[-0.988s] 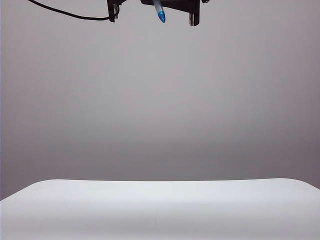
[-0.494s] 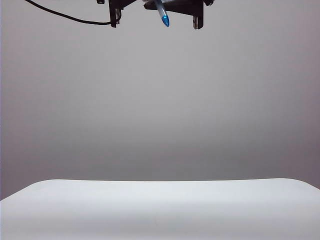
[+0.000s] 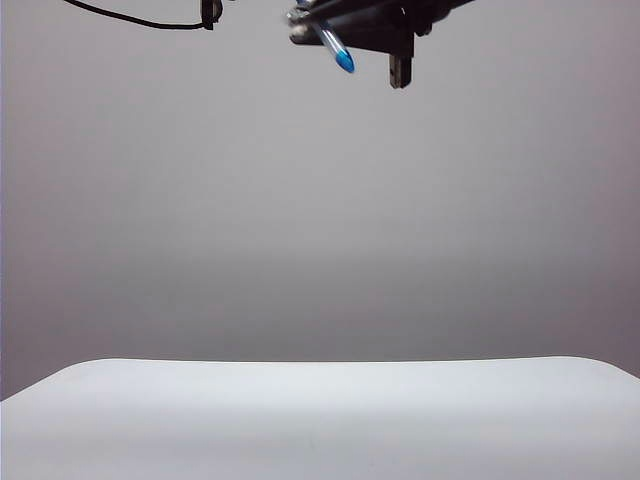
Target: Pick up the pen and remove the cap.
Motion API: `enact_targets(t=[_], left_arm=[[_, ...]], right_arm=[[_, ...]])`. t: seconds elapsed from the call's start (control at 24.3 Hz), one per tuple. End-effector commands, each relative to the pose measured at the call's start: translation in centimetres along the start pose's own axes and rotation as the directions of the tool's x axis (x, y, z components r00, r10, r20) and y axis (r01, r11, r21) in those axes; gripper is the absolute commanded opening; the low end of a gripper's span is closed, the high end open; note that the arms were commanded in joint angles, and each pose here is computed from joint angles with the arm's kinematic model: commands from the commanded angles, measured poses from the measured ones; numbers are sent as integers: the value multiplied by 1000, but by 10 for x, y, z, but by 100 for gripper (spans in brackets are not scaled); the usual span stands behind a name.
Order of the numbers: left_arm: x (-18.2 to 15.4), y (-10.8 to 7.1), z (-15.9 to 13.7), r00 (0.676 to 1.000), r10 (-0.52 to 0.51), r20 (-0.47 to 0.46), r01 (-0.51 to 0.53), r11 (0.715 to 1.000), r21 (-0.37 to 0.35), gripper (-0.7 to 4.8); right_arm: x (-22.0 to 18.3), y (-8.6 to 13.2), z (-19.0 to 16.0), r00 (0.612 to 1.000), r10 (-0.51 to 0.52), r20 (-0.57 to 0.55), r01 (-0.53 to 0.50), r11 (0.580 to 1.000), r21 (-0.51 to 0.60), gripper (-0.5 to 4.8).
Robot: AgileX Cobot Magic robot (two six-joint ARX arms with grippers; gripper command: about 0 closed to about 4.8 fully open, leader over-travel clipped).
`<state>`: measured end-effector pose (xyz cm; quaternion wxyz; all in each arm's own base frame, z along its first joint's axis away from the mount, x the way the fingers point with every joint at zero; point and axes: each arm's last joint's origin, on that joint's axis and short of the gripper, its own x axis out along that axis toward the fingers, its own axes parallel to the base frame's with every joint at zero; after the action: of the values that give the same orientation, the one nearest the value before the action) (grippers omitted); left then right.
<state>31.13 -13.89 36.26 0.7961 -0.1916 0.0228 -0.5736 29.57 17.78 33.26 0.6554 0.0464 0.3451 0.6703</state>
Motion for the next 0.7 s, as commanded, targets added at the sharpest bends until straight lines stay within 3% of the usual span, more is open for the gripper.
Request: enact_targets(t=[0.04, 0.16, 0.29, 0.37, 0.41, 0.45, 0.62, 0.7], left_arm=[[-10, 8, 8, 993, 100, 59, -103, 993, 57, -6], [-25, 26, 6, 970, 244, 24, -244, 970, 13, -6], [-38, 38, -8, 925, 361, -114, -366, 931, -19, -6], [-45, 44, -24, 849, 469, -244, -476, 879, 34, -6], [-52, 47, -42, 731, 565, -383, -570, 814, 111, -6], [-53, 47, -50, 679, 586, -441, -592, 793, 144, -6], [-53, 39, -86, 486, 541, -686, -627, 763, 158, -6], [-50, 37, -96, 430, 534, -728, -635, 752, 177, -6]], right_arm=[[0, -2, -3, 995, -96, -32, 96, 995, 2, -5], [-2, -7, -9, 948, -293, -126, 298, 954, 25, -5], [-3, -11, -14, 891, -413, -188, 425, 905, 23, -5], [-2, -15, -19, 855, -470, -218, 485, 874, 18, -5], [0, -20, -27, 812, -523, -259, 544, 839, 13, -5], [1, -23, -31, 796, -539, -277, 564, 826, 14, -5], [18, -45, -74, 765, -549, -338, 604, 793, 81, -5], [24, -54, -91, 750, -568, -338, 628, 773, 94, -5]])
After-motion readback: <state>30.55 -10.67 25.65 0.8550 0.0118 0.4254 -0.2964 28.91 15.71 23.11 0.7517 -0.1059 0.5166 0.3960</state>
